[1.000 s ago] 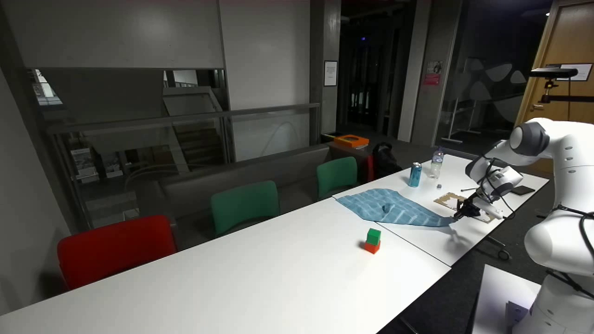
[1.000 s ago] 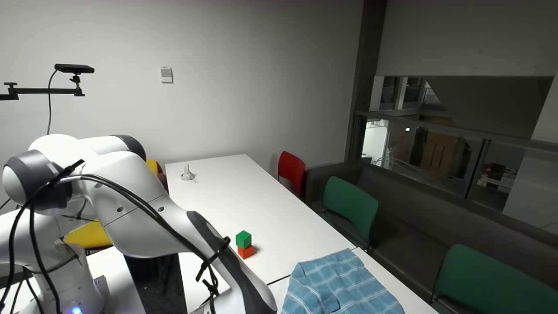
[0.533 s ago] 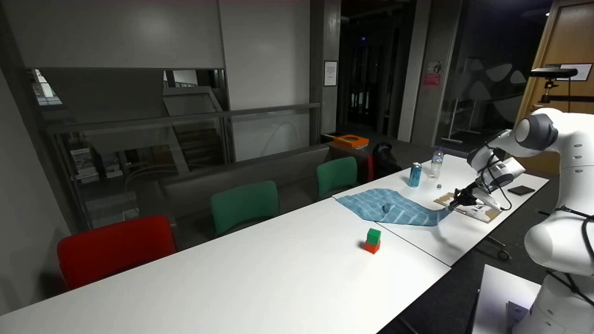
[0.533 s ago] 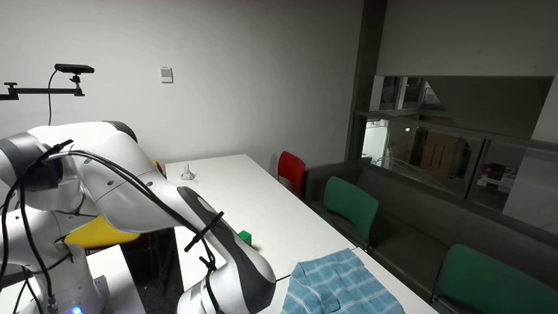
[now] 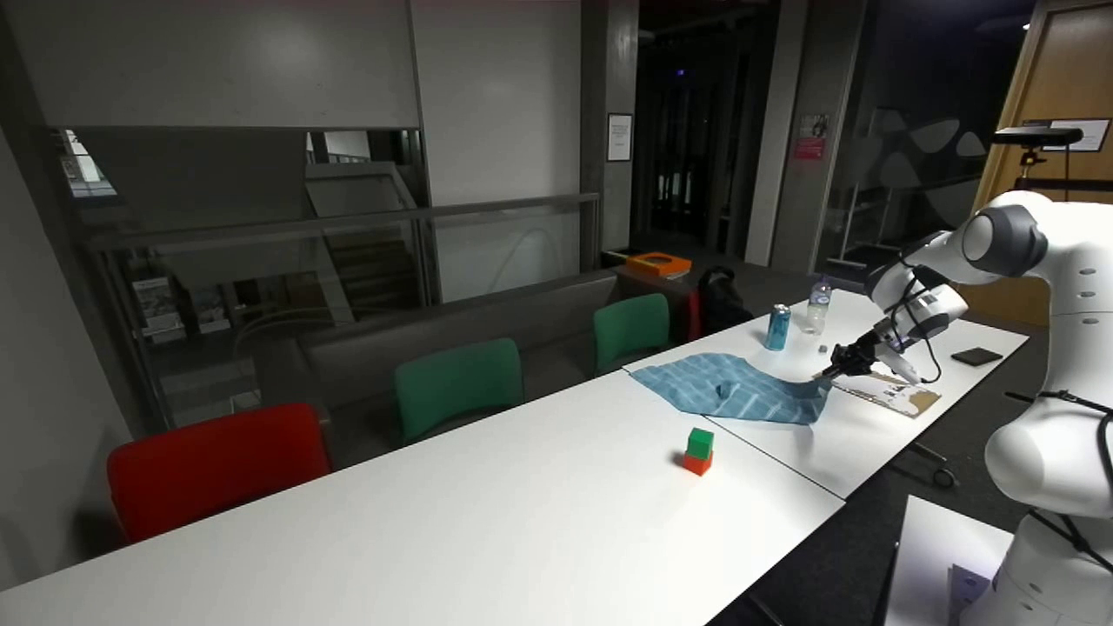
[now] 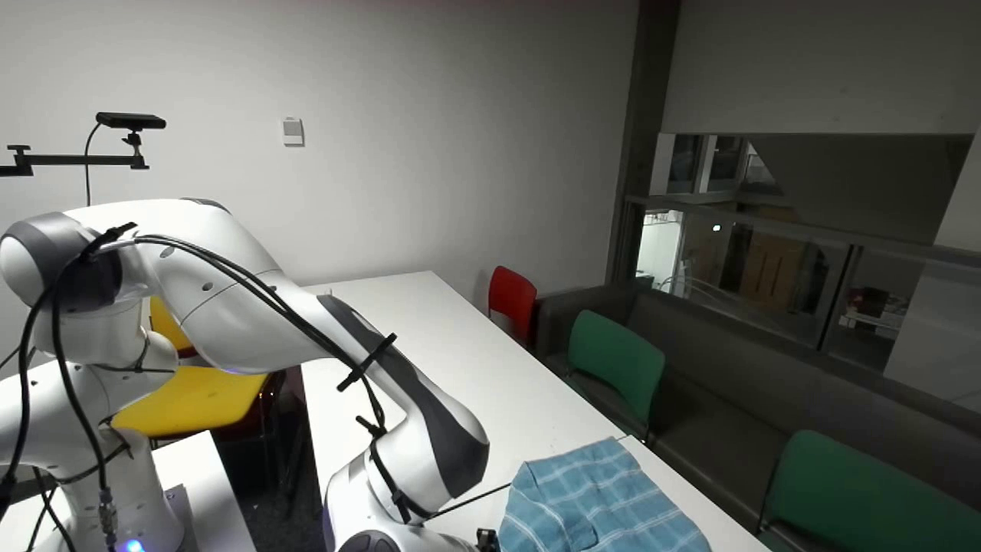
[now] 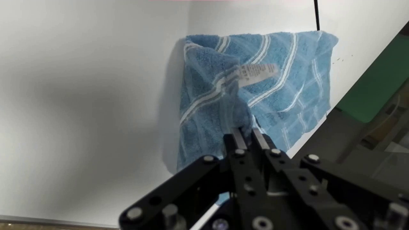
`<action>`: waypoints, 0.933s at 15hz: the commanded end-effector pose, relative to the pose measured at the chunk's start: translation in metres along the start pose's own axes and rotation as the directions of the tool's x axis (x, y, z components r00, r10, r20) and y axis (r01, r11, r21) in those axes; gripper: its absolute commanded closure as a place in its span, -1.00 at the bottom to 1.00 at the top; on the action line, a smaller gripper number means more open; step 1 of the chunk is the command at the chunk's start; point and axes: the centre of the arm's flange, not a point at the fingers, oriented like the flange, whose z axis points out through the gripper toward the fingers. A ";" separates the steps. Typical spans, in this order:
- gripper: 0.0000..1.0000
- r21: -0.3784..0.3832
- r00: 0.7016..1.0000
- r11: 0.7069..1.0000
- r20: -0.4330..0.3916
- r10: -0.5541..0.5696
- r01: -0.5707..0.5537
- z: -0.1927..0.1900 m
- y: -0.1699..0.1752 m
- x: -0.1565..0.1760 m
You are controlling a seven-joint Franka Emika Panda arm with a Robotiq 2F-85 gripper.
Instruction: Fold the blue towel around the yellow block
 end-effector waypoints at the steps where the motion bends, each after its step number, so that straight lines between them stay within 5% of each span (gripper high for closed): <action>1: 0.96 0.049 0.990 0.989 0.035 -0.139 0.138 -0.019 -0.009 -0.006; 6: 0.96 -0.019 0.985 0.985 0.033 -0.172 0.173 -0.018 0.022 0.017; 7: 0.82 0.010 0.991 0.991 0.033 -0.133 0.133 -0.019 0.012 0.004; 14: 0.82 -0.006 0.990 0.991 0.039 -0.136 0.136 -0.014 0.022 0.010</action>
